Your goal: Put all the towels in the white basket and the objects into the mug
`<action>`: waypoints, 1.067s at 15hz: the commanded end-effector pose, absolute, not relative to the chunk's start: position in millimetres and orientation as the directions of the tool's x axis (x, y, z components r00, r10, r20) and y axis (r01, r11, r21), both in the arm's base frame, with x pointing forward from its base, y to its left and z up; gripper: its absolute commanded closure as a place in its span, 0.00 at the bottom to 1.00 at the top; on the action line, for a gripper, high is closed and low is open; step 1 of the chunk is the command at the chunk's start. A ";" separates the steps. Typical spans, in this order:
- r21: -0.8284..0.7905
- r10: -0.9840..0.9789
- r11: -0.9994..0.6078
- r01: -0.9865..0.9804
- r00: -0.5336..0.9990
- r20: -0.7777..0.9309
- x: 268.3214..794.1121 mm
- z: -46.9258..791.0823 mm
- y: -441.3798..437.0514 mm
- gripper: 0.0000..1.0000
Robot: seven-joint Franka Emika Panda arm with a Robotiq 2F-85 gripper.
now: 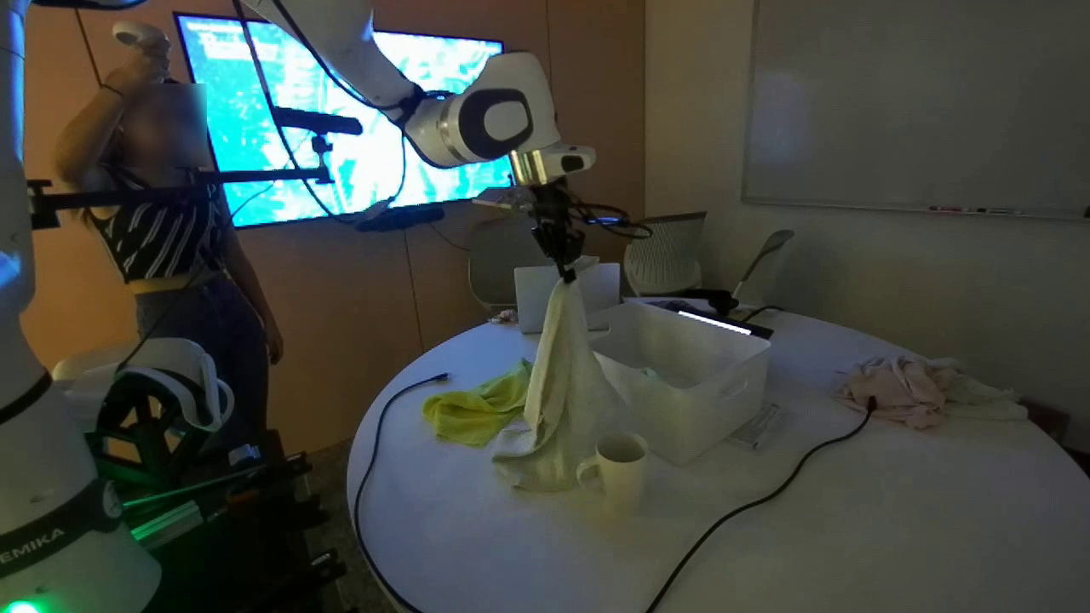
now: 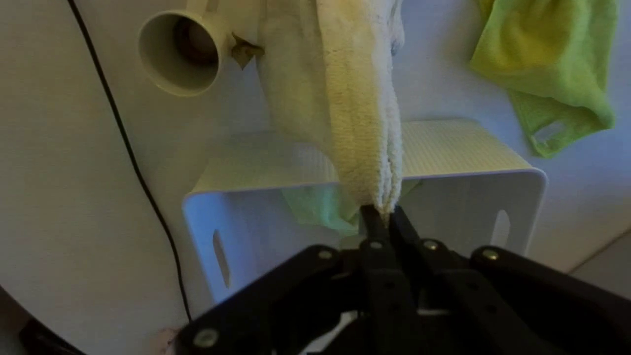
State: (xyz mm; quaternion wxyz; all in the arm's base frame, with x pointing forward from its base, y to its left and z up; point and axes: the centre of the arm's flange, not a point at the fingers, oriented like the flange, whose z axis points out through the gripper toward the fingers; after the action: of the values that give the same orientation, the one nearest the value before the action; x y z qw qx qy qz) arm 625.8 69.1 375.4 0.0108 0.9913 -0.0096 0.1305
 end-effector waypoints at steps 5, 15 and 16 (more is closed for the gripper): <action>0.006 -0.064 -0.998 -0.070 0.934 0.352 602.0 474.6 94.1 0.98; -0.075 -0.258 -0.965 -0.251 0.857 0.446 640.5 536.1 84.4 0.98; -0.092 -0.283 -0.958 -0.272 0.840 0.463 645.9 541.0 83.0 0.98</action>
State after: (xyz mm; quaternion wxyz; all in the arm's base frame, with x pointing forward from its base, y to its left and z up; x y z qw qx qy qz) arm 622.4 82.1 520.3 -0.0124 0.9695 -0.1102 0.2188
